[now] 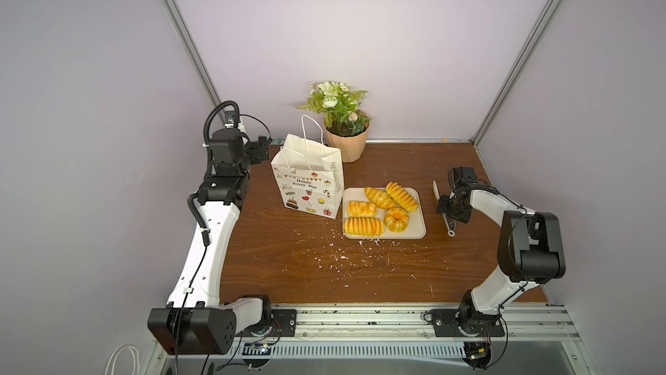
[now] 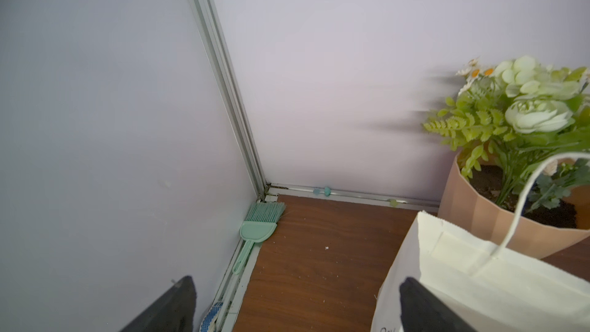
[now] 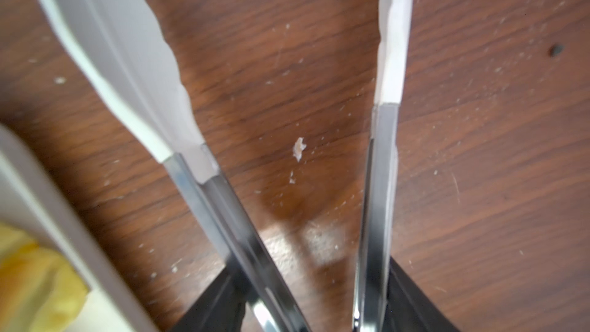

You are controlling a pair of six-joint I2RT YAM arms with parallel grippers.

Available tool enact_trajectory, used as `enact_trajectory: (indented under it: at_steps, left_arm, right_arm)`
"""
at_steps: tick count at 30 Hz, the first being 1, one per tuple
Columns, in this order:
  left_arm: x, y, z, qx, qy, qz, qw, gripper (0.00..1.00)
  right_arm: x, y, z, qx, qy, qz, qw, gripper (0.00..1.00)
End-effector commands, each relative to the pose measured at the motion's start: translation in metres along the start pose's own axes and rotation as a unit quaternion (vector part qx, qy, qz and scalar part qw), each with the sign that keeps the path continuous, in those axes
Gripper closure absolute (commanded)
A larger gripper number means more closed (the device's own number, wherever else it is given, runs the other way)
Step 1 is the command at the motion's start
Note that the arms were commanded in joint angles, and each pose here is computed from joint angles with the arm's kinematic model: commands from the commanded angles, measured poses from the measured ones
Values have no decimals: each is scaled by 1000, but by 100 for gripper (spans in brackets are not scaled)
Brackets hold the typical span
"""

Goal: Pack bread into a paper bag
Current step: Pick up the clamp from the center of the board.

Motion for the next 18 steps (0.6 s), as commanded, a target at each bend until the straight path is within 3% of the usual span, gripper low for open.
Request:
enact_trajectory:
  at_steps: [1, 5, 12, 18]
  left_arm:
    - [-5, -22, 8, 6, -15, -25, 1000, 0]
    - [-6, -39, 9, 12, -16, -41, 999, 0]
    - [28, -20, 6, 16, -16, -1, 1000, 0]
    - [74, 3, -7, 7, 63, 53, 997, 4]
  right_arm:
    - [-37, -19, 2, -1, -38, -33, 999, 35]
    - [-58, -17, 3, -13, -64, -30, 997, 35]
    - [-100, -9, 8, -34, -113, -46, 992, 34]
    - [-121, -8, 7, -34, -132, -57, 989, 34]
Point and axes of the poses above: each gripper's point midway between its finger pads, its own x axis out along the fingers, its own z axis along the line the jaws close on, y = z × x, the point moved 8 cm from there along -x, back along the fingers
